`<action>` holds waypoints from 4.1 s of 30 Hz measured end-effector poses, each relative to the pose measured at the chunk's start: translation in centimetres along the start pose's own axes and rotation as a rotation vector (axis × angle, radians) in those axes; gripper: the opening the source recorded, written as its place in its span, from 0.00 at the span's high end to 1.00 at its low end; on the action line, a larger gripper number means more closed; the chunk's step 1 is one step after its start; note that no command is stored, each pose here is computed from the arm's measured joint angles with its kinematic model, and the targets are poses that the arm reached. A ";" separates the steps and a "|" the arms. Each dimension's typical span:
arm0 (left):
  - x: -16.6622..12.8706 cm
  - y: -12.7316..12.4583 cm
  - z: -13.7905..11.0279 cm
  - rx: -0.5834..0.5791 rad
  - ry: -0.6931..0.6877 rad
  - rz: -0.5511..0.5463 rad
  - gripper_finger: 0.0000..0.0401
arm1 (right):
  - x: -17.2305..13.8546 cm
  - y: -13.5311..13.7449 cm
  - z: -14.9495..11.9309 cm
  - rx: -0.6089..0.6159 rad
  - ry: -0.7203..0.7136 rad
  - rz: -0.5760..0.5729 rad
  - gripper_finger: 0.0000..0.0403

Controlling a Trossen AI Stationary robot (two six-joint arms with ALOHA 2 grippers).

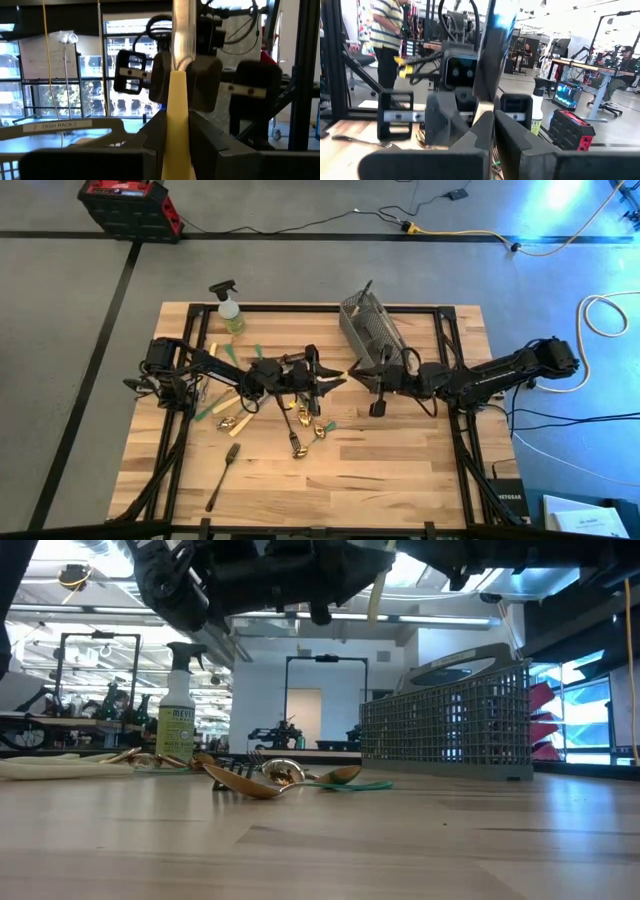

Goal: Sort silverware
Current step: Put the yellow table knife into the silverware basket

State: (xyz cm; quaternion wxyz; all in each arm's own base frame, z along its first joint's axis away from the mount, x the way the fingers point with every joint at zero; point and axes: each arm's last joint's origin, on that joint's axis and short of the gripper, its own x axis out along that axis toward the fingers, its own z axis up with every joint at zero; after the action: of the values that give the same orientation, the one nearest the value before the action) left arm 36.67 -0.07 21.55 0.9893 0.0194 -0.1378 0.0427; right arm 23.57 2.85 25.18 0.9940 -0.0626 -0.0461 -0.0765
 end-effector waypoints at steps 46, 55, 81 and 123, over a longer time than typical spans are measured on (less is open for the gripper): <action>0.0 0.0 -0.4 0.019 0.033 0.002 0.88 | 1.4 1.0 -0.8 -0.006 0.006 0.208 1.00; 0.0 0.9 -0.4 0.036 0.032 0.023 0.88 | 0.5 1.4 -2.9 0.026 0.273 0.325 1.00; 7.7 16.0 -2.6 0.200 -0.099 0.211 0.88 | -4.1 4.4 -2.4 0.116 0.527 0.511 1.00; 7.5 21.7 -3.6 0.077 0.022 0.444 0.76 | -4.3 5.1 -2.0 0.049 0.474 0.452 1.00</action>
State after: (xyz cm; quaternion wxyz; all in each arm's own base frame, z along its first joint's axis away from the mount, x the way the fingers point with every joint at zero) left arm 42.92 22.30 20.72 0.9556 0.0261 -0.1263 0.2649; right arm 20.33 8.22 22.18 0.9701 -0.0280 0.1998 0.1350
